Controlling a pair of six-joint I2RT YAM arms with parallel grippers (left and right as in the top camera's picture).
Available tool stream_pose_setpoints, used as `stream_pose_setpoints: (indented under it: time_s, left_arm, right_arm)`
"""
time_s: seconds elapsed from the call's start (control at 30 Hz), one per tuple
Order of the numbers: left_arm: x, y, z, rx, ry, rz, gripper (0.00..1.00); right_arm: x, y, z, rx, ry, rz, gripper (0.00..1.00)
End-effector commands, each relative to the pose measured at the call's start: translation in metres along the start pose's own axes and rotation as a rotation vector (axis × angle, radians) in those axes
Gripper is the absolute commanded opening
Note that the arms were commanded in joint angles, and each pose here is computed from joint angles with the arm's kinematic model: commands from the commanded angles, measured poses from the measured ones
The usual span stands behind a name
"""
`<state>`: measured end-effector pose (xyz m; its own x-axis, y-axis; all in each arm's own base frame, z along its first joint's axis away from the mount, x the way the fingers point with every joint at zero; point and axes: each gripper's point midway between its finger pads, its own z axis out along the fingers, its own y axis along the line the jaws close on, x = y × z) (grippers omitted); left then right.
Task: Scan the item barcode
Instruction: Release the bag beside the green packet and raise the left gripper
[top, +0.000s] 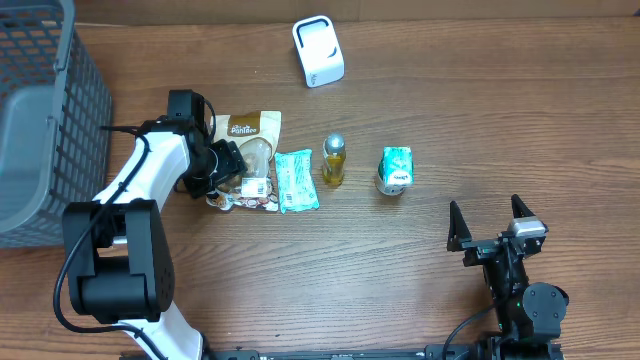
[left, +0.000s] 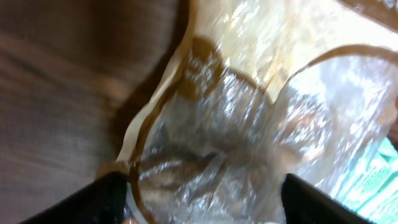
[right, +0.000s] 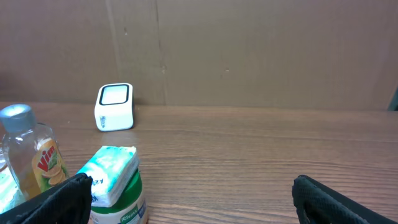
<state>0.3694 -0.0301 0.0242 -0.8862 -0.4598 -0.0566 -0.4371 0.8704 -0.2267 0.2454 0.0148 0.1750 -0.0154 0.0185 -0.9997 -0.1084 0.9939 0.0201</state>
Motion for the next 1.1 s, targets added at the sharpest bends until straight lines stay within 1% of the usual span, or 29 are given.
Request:
stream_pose_setpoints:
  time_s: [0.0,0.13,0.2,0.3,0.33,0.37,0.43,0.5,1.07]
  left_arm:
    - [-0.012,-0.007,-0.021,0.015,-0.026,-0.01,0.85]
    - [-0.044,-0.014,-0.078,0.022,-0.154,0.074,0.85]
    - [-0.061,-0.012,-0.113,-0.004,-0.244,0.131,0.86]
    - [-0.081,-0.002,-0.159,-0.082,-0.368,0.182,0.89]
    - [-0.087,0.003,-0.173,-0.118,-0.411,0.19,0.93]
    - [-0.092,0.01,-0.184,-0.163,-0.453,0.185,0.99]
    - [-0.099,0.024,-0.2,-0.25,-0.51,0.161,1.0]
    - [-0.102,0.034,-0.206,-0.307,-0.536,0.146,1.0]
    - [-0.102,0.033,-0.201,-0.306,-0.521,0.149,0.99]
  right_arm:
    - [0.002,-0.002,0.0,0.012,-0.003,-0.002,1.0]
    - [0.002,-0.002,0.0,0.012,-0.003,-0.002,1.0]
    - [0.002,-0.002,0.0,0.012,-0.003,-0.002,1.0]
    - [0.002,-0.002,0.0,0.012,-0.003,-0.002,1.0]
    - [0.002,-0.002,0.0,0.012,-0.003,-0.002,1.0]
    - [0.002,-0.002,0.0,0.012,-0.003,-0.002,1.0]
    - [0.002,-0.002,0.0,0.012,-0.003,-0.002,1.0]
    - [0.002,-0.002,0.0,0.012,-0.003,-0.002,1.0]
    - [0.002,-0.002,0.0,0.012,-0.003,-0.002,1.0]
